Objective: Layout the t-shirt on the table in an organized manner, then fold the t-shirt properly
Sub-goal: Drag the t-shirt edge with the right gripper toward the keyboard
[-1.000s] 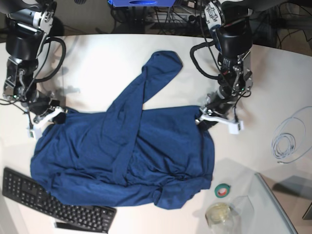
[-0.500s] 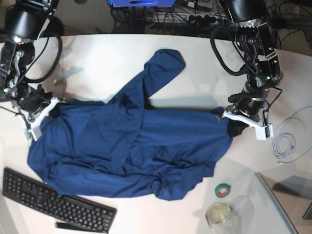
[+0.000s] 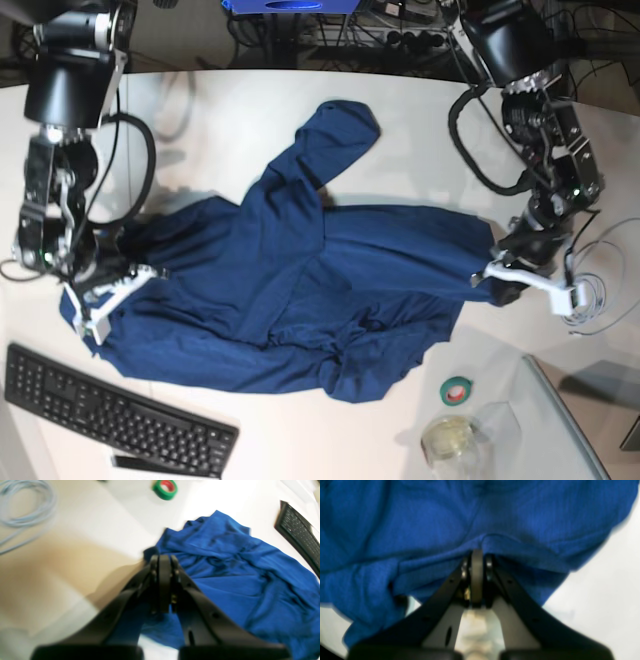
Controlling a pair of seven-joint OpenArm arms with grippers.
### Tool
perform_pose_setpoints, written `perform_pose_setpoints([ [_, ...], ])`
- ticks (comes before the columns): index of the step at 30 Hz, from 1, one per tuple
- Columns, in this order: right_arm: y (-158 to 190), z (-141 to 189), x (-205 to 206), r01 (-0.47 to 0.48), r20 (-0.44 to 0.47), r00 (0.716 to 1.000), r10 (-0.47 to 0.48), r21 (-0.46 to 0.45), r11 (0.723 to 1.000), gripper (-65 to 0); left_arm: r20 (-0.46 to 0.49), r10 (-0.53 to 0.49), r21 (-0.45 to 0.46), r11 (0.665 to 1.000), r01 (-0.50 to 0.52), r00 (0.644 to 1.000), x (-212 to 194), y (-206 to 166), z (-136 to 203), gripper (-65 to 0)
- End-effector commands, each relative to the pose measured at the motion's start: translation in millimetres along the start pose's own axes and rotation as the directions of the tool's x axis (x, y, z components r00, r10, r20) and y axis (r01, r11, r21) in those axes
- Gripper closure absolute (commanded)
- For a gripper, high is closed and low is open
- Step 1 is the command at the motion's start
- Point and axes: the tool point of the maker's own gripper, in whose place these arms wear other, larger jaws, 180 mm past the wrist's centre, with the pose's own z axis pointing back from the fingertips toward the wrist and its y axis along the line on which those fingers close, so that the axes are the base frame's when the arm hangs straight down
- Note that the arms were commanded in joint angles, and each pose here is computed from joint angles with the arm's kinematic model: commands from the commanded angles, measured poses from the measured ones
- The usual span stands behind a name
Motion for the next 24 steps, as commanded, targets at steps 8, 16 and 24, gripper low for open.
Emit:
perform_pose_setpoints([
  [8,-18,-14,-13,0.025,-0.073,0.997,-0.026,-0.016,1.000,-15.5,-0.121,0.014,0.052,0.999,-0.008,0.993,-38,14,-32,0.0],
  [16,52,51,-74,-0.278,0.040,0.961,0.275,0.109,0.954,-57.6,-0.077,-0.033,0.106,0.994,0.041,0.997,-55,40,0,-17.9],
  [24,146,42,-176,-0.390,-0.066,0.896,0.440,0.361,0.847,-57.6,0.029,-0.085,0.245,0.967,0.076,0.996,-24,88,63,-44.1],
])
